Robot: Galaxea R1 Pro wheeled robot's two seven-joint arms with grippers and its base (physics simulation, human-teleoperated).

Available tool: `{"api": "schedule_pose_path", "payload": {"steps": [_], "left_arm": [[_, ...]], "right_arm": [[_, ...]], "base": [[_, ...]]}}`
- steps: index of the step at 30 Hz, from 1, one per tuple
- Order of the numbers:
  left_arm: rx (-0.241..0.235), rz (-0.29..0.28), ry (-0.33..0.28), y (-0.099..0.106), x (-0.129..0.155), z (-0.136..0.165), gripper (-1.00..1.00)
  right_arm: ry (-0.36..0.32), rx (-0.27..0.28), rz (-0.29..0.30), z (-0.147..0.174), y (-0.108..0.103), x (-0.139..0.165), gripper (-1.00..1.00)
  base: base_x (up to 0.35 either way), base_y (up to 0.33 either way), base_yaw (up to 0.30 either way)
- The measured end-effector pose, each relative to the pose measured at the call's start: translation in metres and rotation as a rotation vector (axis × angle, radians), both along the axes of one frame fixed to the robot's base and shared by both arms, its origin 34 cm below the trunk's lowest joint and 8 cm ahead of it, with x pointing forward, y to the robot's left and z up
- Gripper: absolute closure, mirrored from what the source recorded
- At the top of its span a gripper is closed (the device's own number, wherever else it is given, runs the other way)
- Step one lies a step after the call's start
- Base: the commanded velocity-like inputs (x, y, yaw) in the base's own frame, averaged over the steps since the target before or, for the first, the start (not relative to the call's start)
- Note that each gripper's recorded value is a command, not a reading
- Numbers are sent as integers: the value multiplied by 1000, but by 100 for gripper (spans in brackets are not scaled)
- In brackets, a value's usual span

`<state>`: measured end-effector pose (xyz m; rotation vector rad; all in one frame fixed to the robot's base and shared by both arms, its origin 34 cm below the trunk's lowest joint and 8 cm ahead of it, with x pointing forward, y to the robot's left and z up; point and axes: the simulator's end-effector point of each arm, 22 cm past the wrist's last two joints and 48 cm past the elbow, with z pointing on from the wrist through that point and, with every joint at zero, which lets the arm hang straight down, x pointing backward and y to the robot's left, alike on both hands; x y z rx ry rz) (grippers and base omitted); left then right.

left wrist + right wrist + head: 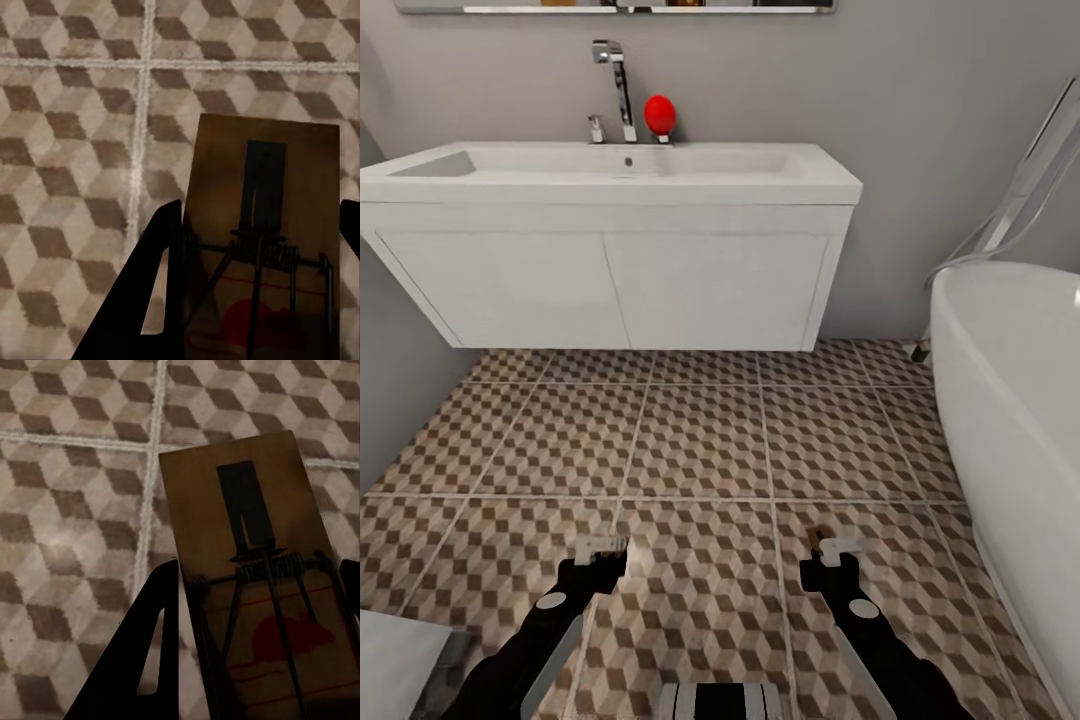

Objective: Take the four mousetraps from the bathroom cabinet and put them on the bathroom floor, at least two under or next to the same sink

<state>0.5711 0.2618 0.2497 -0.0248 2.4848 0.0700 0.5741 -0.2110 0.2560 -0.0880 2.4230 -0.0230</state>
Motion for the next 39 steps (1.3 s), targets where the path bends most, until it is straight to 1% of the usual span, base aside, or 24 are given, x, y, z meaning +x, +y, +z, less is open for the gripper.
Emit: {"api": "schedule_pose_path", "payload": {"steps": [8, 13, 16, 17, 18, 20, 22, 24, 26, 29, 30, 32, 33, 35, 36, 38, 39], "left_arm": [[-2, 0, 22, -1, -8, -20, 100], [-6, 4, -19, 0, -1, -14, 100], [-10, 16, -78, 1, 8, -7, 100], [-12, 22, -101, 2, 12, -4, 100], [-13, 25, -110, 2, 14, -2, 100], [-17, 24, -110, 0, 17, 2, 100], [-26, 15, -93, -7, 22, 9, 100], [-40, -10, -65, -20, 37, 28, 100], [-42, -29, -57, -26, 55, 47, 100], [-24, -44, -75, -26, 108, 83, 100], [-21, -44, -79, -25, 119, 88, 100], [-10, -40, -83, -23, 153, 102, 100], [-4, -37, -74, -21, 167, 106, 100], [8, -31, -54, -17, 183, 110, 100], [12, -28, -46, -15, 188, 110, 100], [27, -16, -5, -8, 200, 107, 100], [31, -13, 5, -6, 202, 105, 100]], "right_arm": [[29, 1, 1, -22, 0, -10, 100], [16, 7, 1, -20, 1, -8, 100], [-28, 14, 0, -13, 3, 0, 100], [-63, 12, 9, -4, 5, 9, 100], [-98, 9, 20, 8, 9, 21, 100], [-144, -3, 42, 28, 14, 39, 100], [-165, -22, 64, 42, 18, 56, 100], [-172, -36, 80, 58, 26, 78, 100], [-186, -34, 85, 70, 33, 94, 100], [-221, -27, 90, 92, 45, 122, 100], [-226, -24, 90, 96, 48, 127, 100], [-234, -23, 92, 106, 54, 143, 100], [-229, -25, 94, 108, 57, 149, 100], [-217, -26, 96, 109, 61, 158, 100], [-212, -28, 97, 108, 63, 161, 100], [-187, -42, 100, 102, 63, 172, 100], [-180, -48, 100, 101, 62, 176, 100]], "base": [[0, 0, 0], [0, 0, 0], [0, 0, 0], [0, 0, 0], [0, 0, 0], [0, 0, 0], [0, 0, 0], [0, 0, 0], [0, 0, 0], [0, 0, 0], [0, 0, 0], [0, 0, 0], [0, 0, 0], [0, 0, 0], [0, 0, 0], [0, 0, 0], [0, 0, 0]]}}
